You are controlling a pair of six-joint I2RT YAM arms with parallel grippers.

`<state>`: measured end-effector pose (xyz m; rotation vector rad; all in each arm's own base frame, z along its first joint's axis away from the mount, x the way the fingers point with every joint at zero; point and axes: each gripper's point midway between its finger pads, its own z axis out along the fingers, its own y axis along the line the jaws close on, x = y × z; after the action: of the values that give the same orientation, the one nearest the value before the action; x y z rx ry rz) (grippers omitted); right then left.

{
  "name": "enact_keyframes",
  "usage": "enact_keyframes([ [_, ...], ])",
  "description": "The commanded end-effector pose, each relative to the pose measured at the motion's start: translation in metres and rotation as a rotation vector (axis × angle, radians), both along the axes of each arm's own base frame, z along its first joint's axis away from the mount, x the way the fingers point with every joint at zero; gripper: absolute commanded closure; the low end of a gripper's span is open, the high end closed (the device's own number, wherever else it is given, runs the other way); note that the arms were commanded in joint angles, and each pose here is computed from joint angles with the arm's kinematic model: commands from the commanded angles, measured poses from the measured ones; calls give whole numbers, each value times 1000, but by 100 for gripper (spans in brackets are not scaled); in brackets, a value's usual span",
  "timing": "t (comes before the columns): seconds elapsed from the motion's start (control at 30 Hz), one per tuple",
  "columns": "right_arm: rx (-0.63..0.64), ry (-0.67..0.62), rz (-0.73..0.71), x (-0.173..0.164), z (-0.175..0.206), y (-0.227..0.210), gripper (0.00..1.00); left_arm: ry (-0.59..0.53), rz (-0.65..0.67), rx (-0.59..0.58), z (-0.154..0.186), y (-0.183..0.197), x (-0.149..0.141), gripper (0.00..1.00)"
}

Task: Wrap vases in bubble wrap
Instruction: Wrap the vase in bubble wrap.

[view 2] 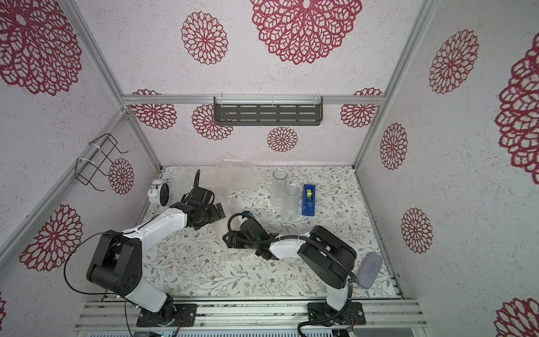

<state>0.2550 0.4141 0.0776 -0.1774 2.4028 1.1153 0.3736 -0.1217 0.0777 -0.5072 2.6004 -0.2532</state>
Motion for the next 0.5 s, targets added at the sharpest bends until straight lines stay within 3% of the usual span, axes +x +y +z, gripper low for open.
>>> enact_keyframes([
  [0.0, -28, 99, 58, -24, -23, 1, 27, 19, -16, 0, -10, -6, 4, 2],
  [0.47, -180, -70, 114, -22, -2, -10, 4, 97, -7, 130, -40, 2, -1, 8],
])
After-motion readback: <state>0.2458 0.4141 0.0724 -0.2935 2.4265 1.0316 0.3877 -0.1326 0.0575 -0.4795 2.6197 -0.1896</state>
